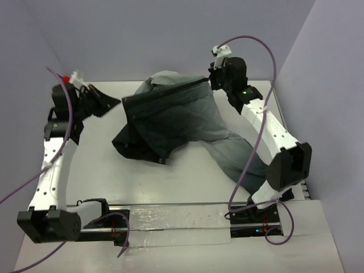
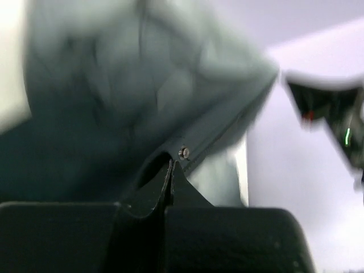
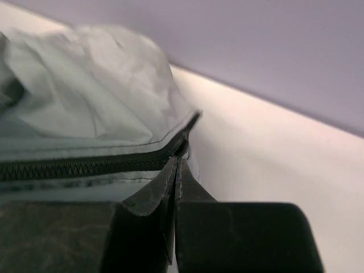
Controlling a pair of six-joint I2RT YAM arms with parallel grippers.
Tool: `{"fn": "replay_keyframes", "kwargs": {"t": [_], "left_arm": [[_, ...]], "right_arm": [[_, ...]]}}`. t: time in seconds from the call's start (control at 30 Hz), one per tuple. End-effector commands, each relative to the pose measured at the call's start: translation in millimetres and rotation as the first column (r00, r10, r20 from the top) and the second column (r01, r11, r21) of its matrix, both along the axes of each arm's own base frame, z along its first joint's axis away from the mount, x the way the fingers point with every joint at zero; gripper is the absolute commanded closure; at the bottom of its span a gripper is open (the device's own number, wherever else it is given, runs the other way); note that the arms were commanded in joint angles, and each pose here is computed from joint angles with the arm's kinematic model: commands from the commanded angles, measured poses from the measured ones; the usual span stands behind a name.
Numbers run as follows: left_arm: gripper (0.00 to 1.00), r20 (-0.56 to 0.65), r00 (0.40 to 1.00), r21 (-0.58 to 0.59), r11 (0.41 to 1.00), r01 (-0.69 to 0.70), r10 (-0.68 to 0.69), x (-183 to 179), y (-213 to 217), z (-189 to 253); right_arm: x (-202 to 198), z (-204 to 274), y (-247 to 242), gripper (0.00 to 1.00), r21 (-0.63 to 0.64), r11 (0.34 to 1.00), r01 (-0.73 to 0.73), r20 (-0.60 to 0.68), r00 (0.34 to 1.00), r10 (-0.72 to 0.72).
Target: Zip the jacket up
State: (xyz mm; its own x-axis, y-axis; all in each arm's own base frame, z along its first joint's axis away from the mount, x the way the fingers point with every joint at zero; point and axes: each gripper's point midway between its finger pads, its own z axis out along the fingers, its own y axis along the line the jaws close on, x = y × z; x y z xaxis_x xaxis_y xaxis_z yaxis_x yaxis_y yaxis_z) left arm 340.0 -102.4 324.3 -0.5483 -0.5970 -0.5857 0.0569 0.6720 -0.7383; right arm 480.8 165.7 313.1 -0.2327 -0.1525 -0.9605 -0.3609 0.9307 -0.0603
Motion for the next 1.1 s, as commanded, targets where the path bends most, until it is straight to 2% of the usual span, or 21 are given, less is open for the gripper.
{"fn": "replay_keyframes", "kwargs": {"t": [0.0,0.13,0.23,0.33,0.43,0.53,0.57,0.67,0.73,0.8,0.87,0.9,1.07], "left_arm": [[1.00,0.288,0.943,0.047,0.981,-0.186,0.165,37.6,71.2,107.2],[1.00,0.401,0.892,0.027,0.971,-0.238,0.207,44.4,101.2,171.9],[1.00,0.406,0.883,0.021,0.964,-0.267,0.236,45.3,118.6,177.9],[1.00,0.359,0.917,0.005,0.982,-0.189,0.175,48.8,107.8,150.5],[1.00,0.281,0.957,-0.022,0.997,-0.073,0.076,50.5,78.4,98.2],[0.99,0.107,0.993,-0.037,0.997,0.061,-0.057,52.9,19.4,18.1],[0.88,0.076,0.994,-0.040,0.995,0.086,-0.083,55.2,7.2,2.8],[0.40,-0.003,0.985,-0.040,0.984,0.172,-0.172,57.6,-37.0,-33.6],[0.22,-0.039,0.975,-0.027,0.975,0.218,-0.219,66.4,-61.1,-48.0],[0.08,-0.059,0.974,0.025,0.975,0.222,-0.220,77.6,-72.1,-59.9],[0.01,-0.111,0.968,0.049,0.972,0.231,-0.224,88.1,-78.7,-78.4],[0.01,-0.171,0.957,0.049,0.968,0.247,-0.236,95.4,-85.2,-100.6],[0.01,-0.197,0.957,0.099,0.966,0.237,-0.215,117.4,-84.0,-141.7]], "right_arm": [[-17.5,91.3,-58.5,1.00,0.044,0.984,0.171,0.214,0.961,-0.176],[-28.0,106.4,-57.2,1.00,0.063,0.987,0.145,0.230,0.961,-0.156],[-31.0,105.2,-51.3,1.00,0.086,0.990,0.115,0.223,0.966,-0.131],[-29.7,68.6,-37.3,1.00,0.100,0.993,0.064,0.157,0.984,-0.079],[-27.7,33.5,-31.8,1.00,0.106,0.992,0.062,0.100,0.992,-0.073],[-27.8,8.2,-29.4,1.00,0.112,0.992,0.064,0.056,0.996,-0.070],[-28.6,2.2,-28.0,1.00,0.110,0.992,0.063,0.046,0.997,-0.068],[-31.9,-7.8,-27.5,1.00,0.102,0.993,0.063,0.031,0.997,-0.067],[-36.0,-12.7,-28.0,1.00,0.095,0.993,0.066,0.024,0.997,-0.068],[-39.9,-13.4,-29.9,1.00,0.093,0.993,0.069,0.025,0.997,-0.071],[-42.4,-16.6,-30.5,1.00,0.092,0.993,0.069,0.020,0.997,-0.071],[-44.4,-19.5,-30.8,1.00,0.091,0.993,0.068,0.015,0.997,-0.070],[-48.1,-23.3,-27.8,1.00,0.103,0.993,0.057,0.005,0.998,-0.058]]}}
